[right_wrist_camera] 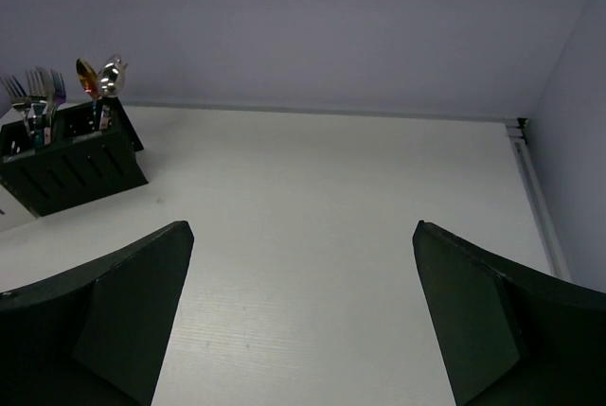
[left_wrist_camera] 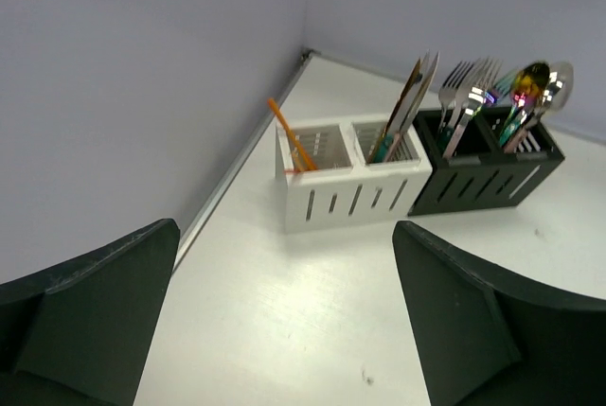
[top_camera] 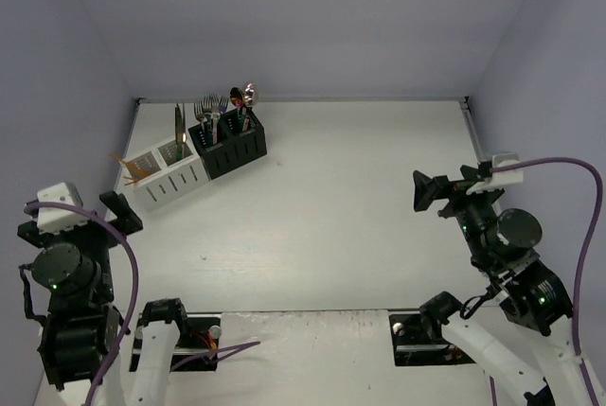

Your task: Sort the eating utensils into containers

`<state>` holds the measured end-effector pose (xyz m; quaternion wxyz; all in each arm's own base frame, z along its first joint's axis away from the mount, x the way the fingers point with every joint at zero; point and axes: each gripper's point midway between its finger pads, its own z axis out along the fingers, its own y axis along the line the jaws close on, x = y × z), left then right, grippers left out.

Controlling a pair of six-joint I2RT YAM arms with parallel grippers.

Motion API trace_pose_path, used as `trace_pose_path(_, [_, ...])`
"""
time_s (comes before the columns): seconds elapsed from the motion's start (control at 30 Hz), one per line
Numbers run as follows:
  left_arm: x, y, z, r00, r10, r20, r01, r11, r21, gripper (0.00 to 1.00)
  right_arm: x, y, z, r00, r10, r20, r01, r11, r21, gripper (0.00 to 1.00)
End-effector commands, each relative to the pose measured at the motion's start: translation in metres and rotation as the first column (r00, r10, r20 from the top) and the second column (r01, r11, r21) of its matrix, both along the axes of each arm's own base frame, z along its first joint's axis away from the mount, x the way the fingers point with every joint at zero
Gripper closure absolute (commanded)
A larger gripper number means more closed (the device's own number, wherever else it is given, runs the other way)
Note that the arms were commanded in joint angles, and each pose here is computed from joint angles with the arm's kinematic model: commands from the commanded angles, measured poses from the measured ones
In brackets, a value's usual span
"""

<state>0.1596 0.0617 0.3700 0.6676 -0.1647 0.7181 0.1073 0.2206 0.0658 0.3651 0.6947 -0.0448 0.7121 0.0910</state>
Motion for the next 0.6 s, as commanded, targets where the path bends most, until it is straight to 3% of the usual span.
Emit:
trace_pose_path(0.0, [-0.012, -0.006, -0.032, 0.990, -0.034, -0.140, 0.033, 0.999, -0.005, 0.05, 0.000, -0.022, 0.000, 0.994, -0.105, 0.038, 0.105, 0.994, -0.019, 0.00])
trace_pose_path(0.57, [-0.023, -0.023, -0.045, 0.973, -0.129, -0.192, 0.129, 0.992, -0.014, 0.05, -0.002, -0.026, -0.004, 0.991, -0.132, 0.030, 0.132, 0.991, -0.007, 0.00])
